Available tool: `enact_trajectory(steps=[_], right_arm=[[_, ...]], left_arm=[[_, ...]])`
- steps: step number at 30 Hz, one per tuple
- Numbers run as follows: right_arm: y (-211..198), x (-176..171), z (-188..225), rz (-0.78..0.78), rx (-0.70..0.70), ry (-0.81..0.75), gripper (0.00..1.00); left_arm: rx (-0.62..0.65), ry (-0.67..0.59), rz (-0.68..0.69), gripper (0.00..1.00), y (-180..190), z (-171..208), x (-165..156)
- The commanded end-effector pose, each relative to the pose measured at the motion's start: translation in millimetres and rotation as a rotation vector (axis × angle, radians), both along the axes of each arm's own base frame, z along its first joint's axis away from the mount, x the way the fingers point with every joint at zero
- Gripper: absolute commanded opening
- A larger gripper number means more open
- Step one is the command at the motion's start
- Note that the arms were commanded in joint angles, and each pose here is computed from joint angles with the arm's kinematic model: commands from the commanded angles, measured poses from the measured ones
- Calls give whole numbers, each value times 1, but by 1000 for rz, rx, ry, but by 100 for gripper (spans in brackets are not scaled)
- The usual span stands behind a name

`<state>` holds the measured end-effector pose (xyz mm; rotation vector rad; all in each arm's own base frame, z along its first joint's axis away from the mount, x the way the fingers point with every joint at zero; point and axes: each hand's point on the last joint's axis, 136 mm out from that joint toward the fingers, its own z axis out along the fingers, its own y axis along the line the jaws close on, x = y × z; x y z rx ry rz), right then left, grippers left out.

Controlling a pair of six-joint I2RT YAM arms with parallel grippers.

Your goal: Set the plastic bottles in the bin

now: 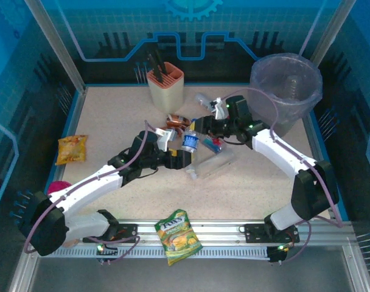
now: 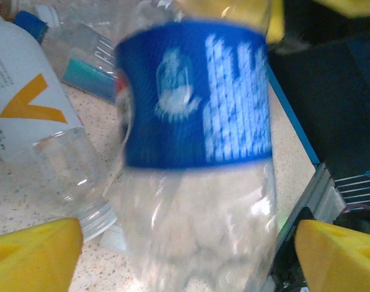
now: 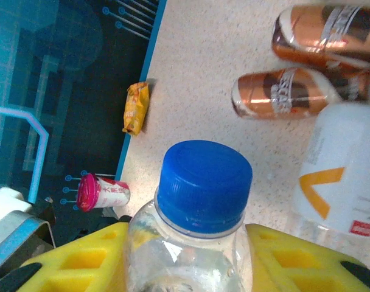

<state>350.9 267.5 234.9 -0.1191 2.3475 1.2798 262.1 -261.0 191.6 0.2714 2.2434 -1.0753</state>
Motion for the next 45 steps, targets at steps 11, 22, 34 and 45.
enact_trajectory(steps=[11, 22, 34, 45], right_arm=[[-182, 68, 186, -380, -167, -465, 35], [-313, 111, 215, -744, -507, -574, 33], [-310, 167, 122, -628, -644, -376, 33], [-279, 189, 35, -498, -665, -164, 35]], left_arm=[[44, -8, 100, 95, 30, 9, -11], [115, 95, 153, 92, 36, -7, -4], [125, 208, 134, 91, 19, -35, -3], [248, 266, 94, 92, -8, -80, 1]])
